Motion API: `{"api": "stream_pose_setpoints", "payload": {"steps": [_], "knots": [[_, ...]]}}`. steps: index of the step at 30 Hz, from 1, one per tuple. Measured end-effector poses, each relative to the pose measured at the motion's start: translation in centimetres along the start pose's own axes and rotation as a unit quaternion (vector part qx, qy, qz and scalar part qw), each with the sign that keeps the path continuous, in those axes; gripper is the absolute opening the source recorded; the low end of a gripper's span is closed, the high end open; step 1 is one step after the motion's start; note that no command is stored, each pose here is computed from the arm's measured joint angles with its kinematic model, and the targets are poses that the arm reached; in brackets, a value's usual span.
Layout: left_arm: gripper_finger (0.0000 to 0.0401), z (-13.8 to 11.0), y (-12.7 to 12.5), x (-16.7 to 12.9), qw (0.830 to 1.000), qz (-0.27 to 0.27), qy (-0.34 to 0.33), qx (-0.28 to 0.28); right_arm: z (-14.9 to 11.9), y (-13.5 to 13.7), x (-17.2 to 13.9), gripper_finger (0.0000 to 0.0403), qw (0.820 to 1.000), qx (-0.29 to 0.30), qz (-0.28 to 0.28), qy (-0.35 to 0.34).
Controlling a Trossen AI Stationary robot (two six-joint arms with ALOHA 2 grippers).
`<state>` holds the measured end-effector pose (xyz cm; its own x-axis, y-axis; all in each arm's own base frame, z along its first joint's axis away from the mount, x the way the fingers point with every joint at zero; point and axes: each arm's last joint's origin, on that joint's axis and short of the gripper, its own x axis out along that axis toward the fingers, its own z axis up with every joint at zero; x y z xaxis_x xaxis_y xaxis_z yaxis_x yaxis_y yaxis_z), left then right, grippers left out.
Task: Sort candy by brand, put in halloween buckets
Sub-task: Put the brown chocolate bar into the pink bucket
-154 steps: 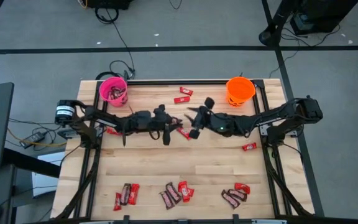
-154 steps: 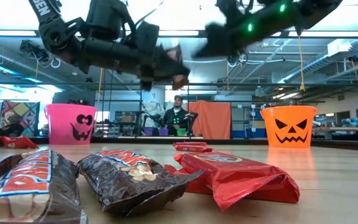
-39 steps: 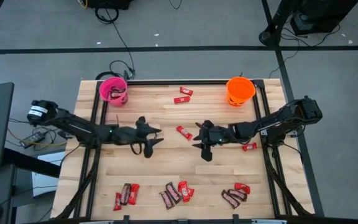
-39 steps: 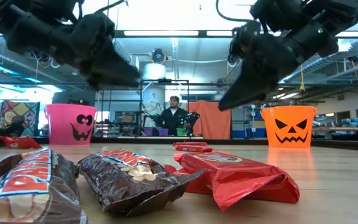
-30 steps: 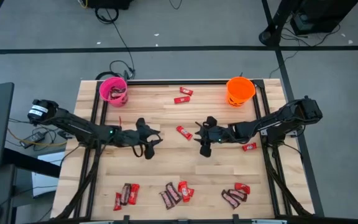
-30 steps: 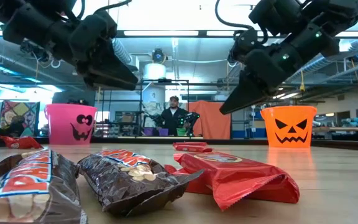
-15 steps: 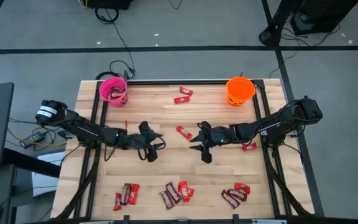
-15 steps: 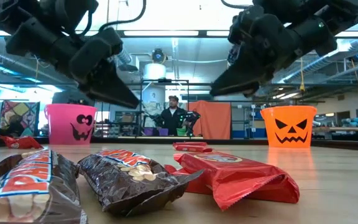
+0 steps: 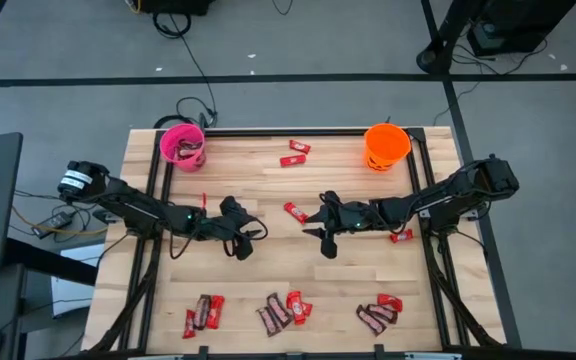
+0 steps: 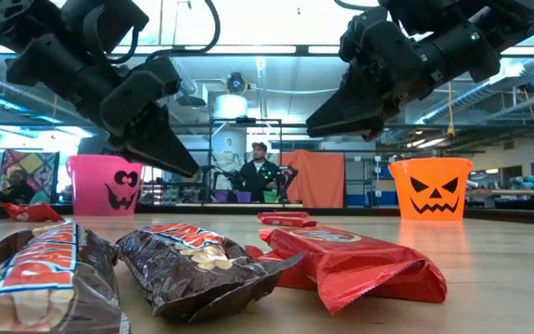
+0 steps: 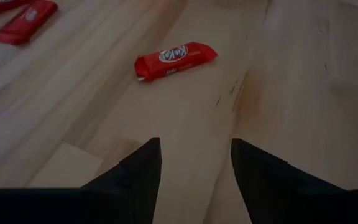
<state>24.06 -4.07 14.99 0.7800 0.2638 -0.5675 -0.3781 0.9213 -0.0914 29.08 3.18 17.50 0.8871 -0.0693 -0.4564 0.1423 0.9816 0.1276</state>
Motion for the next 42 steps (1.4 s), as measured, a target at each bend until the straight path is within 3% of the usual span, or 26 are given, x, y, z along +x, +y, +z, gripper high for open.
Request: {"api": "stream_pose_setpoints", "payload": {"steps": [5, 11, 17, 23, 27, 35, 42], "knots": [[0.0197, -1.1, 0.3, -0.1, 0.996, -0.009, 0.069, -0.059, -0.2, 0.0, 0.0, 0.0152, 1.0, 0.001, -0.001, 0.008], [0.0197, -3.0, 0.9, -0.5, 0.971, -0.002, 0.192, -0.144, -0.2, 0.0, 0.0, 0.0152, 1.0, 0.0, -0.002, 0.01], [0.0197, -3.4, 0.7, -1.0, 0.95, -0.004, 0.244, -0.196, -0.3, 0.0, 0.0, 0.0152, 1.0, -0.001, -0.002, 0.013], [0.0197, -2.2, -0.9, -2.1, 0.932, -0.001, 0.314, -0.181, -0.5, -0.1, 0.0, 0.0152, 1.0, -0.007, -0.005, 0.026], [0.0197, -1.6, -1.6, -3.2, 0.924, 0.029, 0.343, -0.166, -0.6, -0.1, 0.0, 0.0152, 0.999, -0.008, -0.006, 0.031], [0.0197, -3.4, -2.6, -4.8, 0.896, 0.053, 0.393, -0.199, -1.0, 0.2, -0.1, 0.0152, 0.999, -0.009, -0.004, 0.048], [0.0197, -3.8, -3.5, -5.2, 0.903, 0.046, 0.379, -0.197, -1.1, 0.4, -0.2, 0.0152, 0.999, -0.002, -0.002, 0.048]]}}
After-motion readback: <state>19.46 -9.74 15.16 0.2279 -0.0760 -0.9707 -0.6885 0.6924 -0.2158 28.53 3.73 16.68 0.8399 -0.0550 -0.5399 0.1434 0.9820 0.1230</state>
